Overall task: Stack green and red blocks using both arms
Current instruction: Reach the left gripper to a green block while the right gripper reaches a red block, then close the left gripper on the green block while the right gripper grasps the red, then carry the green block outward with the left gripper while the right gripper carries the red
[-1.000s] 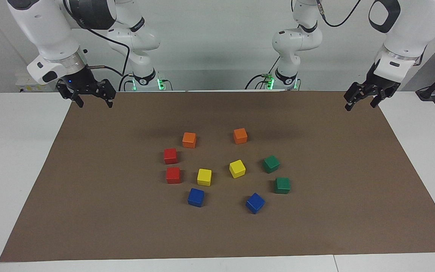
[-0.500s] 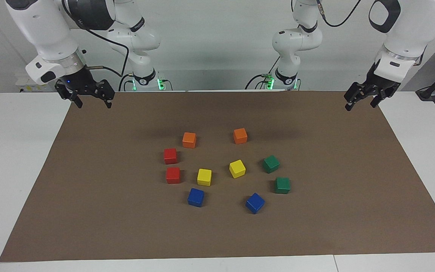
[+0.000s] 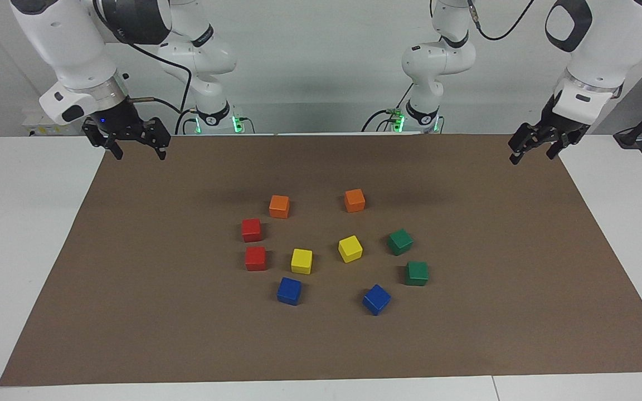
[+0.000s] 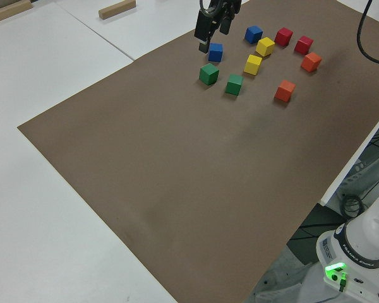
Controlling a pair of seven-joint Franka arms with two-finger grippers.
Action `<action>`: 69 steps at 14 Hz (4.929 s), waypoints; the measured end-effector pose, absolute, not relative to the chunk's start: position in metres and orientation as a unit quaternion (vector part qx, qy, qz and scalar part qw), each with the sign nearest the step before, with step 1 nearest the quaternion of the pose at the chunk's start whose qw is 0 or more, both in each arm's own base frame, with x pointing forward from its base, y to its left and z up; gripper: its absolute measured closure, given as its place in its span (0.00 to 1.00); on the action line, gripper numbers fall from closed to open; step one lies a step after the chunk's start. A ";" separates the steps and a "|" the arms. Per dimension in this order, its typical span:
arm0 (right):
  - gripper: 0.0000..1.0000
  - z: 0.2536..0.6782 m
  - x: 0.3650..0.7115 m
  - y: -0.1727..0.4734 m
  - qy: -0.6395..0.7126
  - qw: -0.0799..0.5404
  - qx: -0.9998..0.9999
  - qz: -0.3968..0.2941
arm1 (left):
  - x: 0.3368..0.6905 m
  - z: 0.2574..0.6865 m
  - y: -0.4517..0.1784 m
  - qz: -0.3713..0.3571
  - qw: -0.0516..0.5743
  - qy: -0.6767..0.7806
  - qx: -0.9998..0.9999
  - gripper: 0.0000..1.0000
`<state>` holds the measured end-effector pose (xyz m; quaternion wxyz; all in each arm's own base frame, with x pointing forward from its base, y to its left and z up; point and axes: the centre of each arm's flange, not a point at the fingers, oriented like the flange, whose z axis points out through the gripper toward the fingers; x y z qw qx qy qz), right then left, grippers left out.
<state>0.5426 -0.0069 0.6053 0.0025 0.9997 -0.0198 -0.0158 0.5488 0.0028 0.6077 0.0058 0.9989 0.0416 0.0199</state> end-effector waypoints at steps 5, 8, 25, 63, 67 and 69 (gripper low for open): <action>0.00 0.609 0.542 -0.008 -0.021 0.002 1.000 -0.008 | 0.546 0.606 -0.010 0.018 0.006 0.040 0.999 0.00; 0.00 0.609 0.543 -0.006 -0.019 0.002 1.000 -0.003 | 0.545 0.605 -0.025 0.016 0.006 0.055 0.998 0.00; 0.00 0.473 0.585 0.171 -0.128 -0.011 0.991 0.031 | 0.544 0.397 -0.228 0.011 0.026 0.168 0.985 0.00; 0.45 0.310 0.540 0.177 0.002 -0.005 1.000 0.028 | 0.601 0.384 -0.103 0.006 0.016 0.147 0.989 0.45; 0.45 0.387 0.599 0.098 0.041 0.002 0.999 0.031 | 0.600 0.386 0.018 0.005 0.012 0.073 0.997 0.45; 0.45 0.403 0.616 0.036 0.055 0.006 0.997 0.052 | 0.593 0.378 0.071 0.010 0.011 0.051 0.999 0.45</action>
